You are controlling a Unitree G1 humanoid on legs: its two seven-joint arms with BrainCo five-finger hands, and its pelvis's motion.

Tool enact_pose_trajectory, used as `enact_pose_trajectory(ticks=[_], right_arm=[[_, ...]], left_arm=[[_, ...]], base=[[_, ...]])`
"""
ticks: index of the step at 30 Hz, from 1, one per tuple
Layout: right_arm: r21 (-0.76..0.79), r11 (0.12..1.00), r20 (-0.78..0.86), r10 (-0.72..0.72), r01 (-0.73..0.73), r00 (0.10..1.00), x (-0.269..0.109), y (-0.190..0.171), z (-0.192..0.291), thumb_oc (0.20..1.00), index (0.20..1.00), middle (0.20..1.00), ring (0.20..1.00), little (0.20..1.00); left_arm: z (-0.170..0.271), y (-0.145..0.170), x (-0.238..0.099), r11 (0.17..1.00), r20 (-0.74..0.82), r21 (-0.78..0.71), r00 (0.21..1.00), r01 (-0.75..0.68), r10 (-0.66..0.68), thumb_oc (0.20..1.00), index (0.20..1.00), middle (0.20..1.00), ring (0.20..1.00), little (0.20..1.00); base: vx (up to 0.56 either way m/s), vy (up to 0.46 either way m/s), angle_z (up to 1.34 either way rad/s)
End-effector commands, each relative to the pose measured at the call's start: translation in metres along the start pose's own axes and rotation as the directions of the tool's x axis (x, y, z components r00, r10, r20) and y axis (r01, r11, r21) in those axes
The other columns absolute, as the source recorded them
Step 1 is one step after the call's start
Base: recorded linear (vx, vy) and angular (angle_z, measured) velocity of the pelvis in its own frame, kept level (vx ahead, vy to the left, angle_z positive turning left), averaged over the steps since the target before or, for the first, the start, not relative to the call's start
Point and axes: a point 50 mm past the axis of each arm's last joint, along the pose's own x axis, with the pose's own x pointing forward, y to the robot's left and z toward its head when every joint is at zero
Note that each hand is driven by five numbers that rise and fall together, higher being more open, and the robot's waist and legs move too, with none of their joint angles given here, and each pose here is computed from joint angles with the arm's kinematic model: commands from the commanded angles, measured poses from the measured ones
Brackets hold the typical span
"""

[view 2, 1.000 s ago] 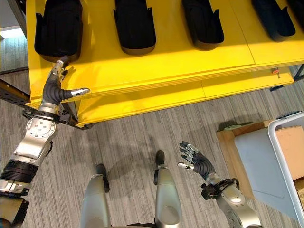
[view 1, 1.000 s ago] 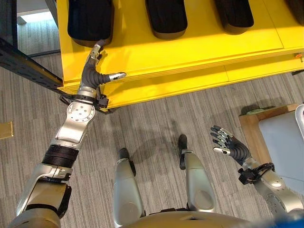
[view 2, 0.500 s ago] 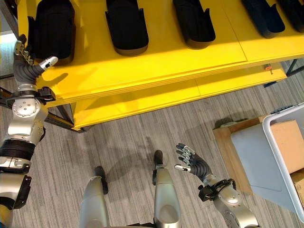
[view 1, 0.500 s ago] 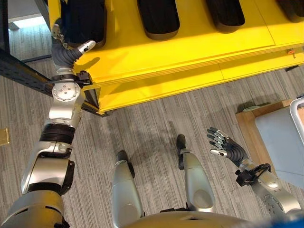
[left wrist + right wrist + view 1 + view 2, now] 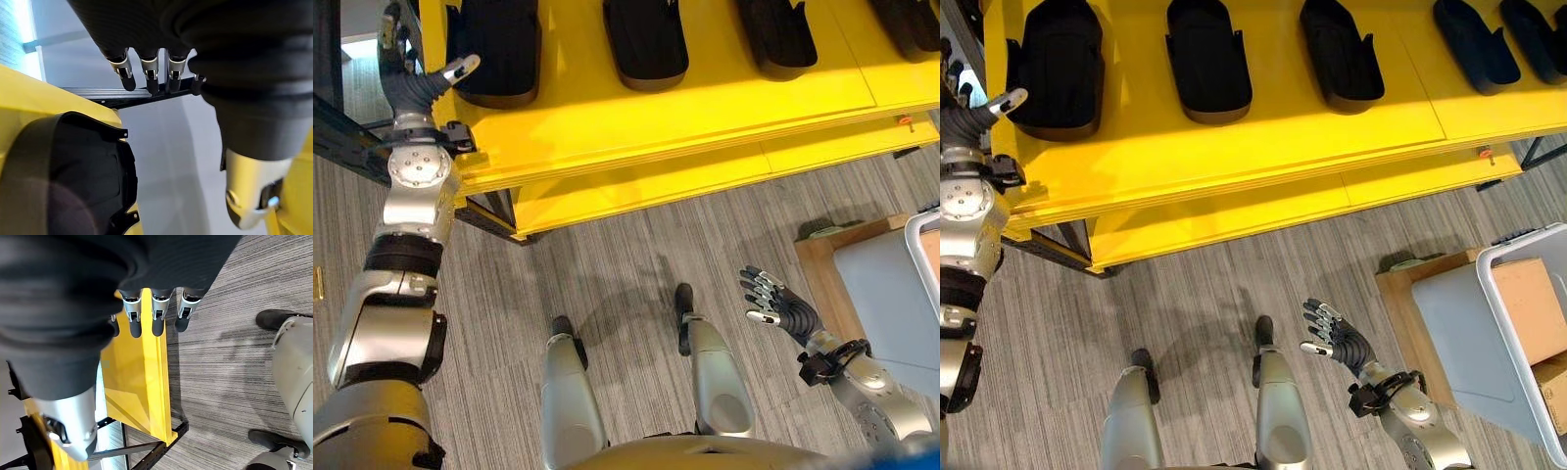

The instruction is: Move parts from the plastic box to the shelf.

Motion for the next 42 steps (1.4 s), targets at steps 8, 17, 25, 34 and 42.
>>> enact_pose_trajectory(ticks=[8,17,25,34,42], right_arm=[[-0.016,1.000,0.026,0.001,0.000,1.000,-0.007,-0.008,0.008,1.000,1.000,1.000,1.000,1.000],[0.006,1.000,0.022,0.006,-0.006,1.000,-0.006,-0.006,0.006,1.000,1.000,1.000,1.000,1.000],[0.018,1.000,0.006,0.014,-0.014,1.000,-0.008,-0.006,0.003,1.000,1.000,1.000,1.000,1.000],[0.018,1.000,-0.005,0.013,-0.013,1.000,-0.011,-0.006,0.001,1.000,1.000,1.000,1.000,1.000],[0.006,1.000,-0.016,0.003,-0.003,1.000,-0.015,-0.010,0.001,1.000,1.000,1.000,1.000,1.000]], left_arm=[[0.010,0.026,0.018,0.997,0.004,0.059,0.998,-0.059,0.059,1.000,1.000,1.000,1.000,1.000],[0.011,0.031,0.024,0.994,-0.021,0.080,0.997,-0.078,0.080,1.000,1.000,1.000,1.000,1.000],[0.007,0.033,0.024,0.994,-0.046,0.079,0.995,-0.079,0.083,1.000,1.000,1.000,1.000,1.000],[0.004,0.022,0.024,0.994,-0.062,0.105,0.997,-0.039,0.046,1.000,1.000,1.000,1.000,1.000],[-0.001,0.010,0.021,0.994,-0.078,0.105,0.997,-0.003,0.012,1.000,1.000,1.000,1.000,1.000]], base=[[0.02,0.022,-0.03],[-0.01,0.011,-0.01],[0.00,0.000,0.00],[0.00,0.011,-0.01],[-0.01,0.018,-0.06]])
